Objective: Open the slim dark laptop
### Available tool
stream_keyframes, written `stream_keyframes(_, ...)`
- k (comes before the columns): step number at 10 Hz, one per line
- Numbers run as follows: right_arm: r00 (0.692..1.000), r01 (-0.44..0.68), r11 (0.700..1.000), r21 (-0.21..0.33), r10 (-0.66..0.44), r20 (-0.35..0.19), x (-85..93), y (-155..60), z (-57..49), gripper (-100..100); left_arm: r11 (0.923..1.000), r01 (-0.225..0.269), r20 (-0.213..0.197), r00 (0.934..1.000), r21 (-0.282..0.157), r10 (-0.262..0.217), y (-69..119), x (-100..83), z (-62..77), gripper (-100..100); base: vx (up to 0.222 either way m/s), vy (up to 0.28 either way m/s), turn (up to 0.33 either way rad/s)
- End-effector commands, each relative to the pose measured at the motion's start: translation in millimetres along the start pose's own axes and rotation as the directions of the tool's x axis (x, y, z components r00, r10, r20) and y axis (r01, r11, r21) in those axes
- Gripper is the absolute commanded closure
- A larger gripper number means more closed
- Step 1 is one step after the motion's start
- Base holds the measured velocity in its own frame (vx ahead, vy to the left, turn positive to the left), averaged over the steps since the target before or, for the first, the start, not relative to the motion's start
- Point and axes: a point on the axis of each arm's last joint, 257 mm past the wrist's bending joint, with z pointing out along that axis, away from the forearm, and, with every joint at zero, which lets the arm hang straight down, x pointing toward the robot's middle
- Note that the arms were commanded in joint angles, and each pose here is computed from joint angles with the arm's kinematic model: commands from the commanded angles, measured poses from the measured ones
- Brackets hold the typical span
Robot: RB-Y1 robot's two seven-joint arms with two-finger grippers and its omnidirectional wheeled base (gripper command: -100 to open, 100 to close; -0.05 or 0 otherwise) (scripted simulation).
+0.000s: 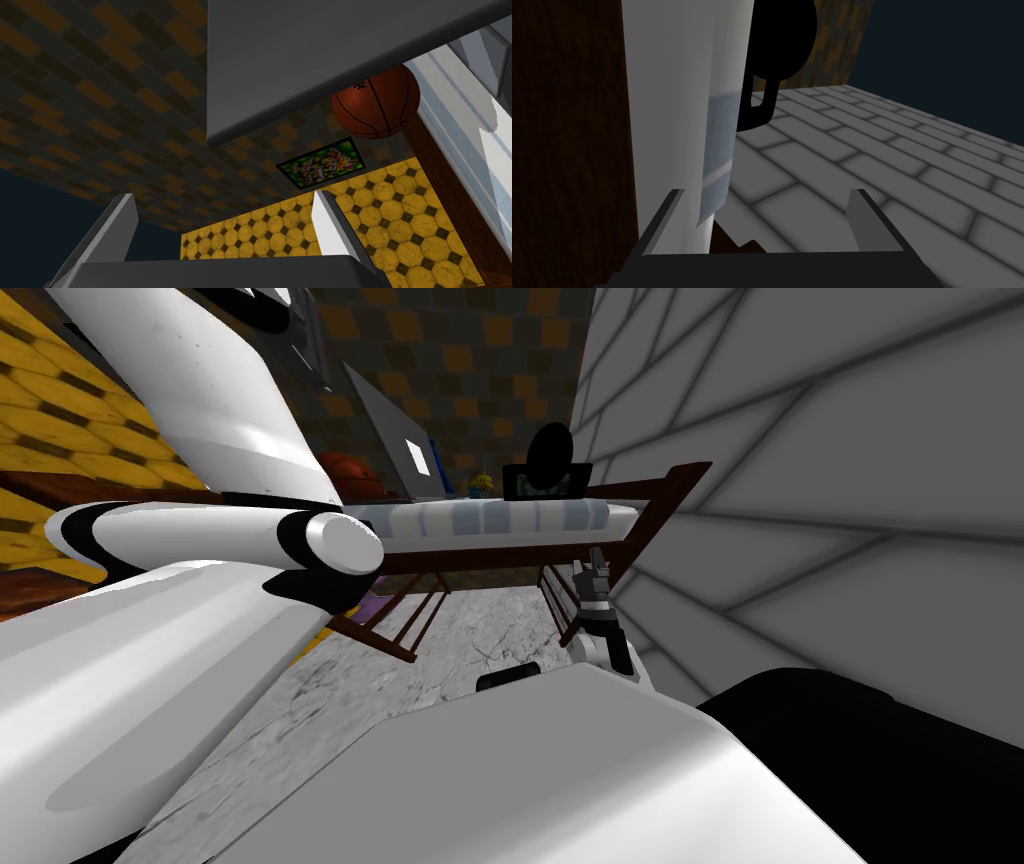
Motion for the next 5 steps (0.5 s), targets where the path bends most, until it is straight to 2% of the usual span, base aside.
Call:
stream_keyframes(1, 1.000, 0.000, 1.000, 0.000, 0.000, 0.000, 0.0, 0.0, 0.0, 0, 0.9974, -0.010, -0.037, 0.9993, -0.071, 0.007, 1.7, -9.9, -3.6, -100, 0.089, 0.064, -0.175)
stream_keyframes(5, 1.000, 0.000, 1.000, 0.000, 0.000, 0.000, 0.0, 0.0, 0.0, 0, 0.9890, -0.022, -0.088, 0.9960, -0.146, 0.009, 6.8, -20.1, -9.1, -100, 0.078, 0.047, -0.109)
